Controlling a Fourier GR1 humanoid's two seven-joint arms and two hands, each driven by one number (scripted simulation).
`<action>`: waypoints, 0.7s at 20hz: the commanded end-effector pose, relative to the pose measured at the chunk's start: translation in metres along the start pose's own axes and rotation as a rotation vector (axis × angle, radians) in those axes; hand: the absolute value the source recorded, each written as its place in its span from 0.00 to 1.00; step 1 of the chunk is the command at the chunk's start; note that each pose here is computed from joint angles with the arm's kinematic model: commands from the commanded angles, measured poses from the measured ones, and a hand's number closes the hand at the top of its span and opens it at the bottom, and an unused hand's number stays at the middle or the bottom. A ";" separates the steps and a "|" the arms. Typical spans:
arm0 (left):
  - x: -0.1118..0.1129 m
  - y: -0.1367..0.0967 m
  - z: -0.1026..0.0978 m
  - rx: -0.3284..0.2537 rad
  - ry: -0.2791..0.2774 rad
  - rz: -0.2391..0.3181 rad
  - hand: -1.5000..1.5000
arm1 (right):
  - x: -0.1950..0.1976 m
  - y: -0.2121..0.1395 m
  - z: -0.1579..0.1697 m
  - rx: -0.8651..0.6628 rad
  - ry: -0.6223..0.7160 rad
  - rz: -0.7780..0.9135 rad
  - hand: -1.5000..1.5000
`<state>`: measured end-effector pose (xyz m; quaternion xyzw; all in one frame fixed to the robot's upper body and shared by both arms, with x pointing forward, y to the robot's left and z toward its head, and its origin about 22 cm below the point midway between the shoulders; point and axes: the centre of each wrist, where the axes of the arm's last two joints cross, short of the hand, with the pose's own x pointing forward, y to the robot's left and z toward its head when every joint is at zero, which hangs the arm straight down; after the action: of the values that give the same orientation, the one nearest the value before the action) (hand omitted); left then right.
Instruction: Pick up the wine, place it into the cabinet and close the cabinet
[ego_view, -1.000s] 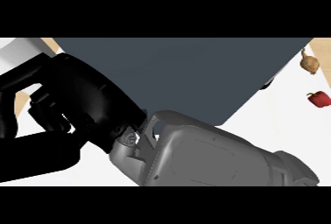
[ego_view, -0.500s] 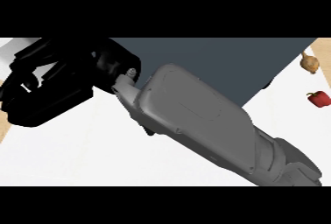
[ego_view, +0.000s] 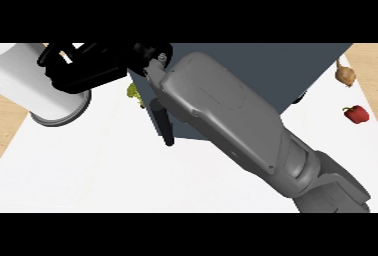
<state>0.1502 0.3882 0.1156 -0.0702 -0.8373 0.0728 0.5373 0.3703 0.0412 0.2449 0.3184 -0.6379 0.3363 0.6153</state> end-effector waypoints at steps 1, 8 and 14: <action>-0.005 -0.004 0.008 -0.020 0.033 0.024 0.00 | -0.023 -0.076 0.026 -0.246 0.009 -0.035 1.00; 0.001 -0.020 0.002 -0.081 0.037 0.083 0.00 | -0.033 -0.105 0.044 -0.306 -0.011 -0.044 1.00; 0.002 -0.029 -0.006 -0.088 0.041 0.109 0.00 | -0.038 -0.106 0.045 -0.328 -0.041 -0.056 1.00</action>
<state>0.1517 0.3662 0.1222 -0.1283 -0.8267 0.0635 0.5442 0.3780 0.0368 0.2322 0.3433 -0.6604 0.3179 0.5874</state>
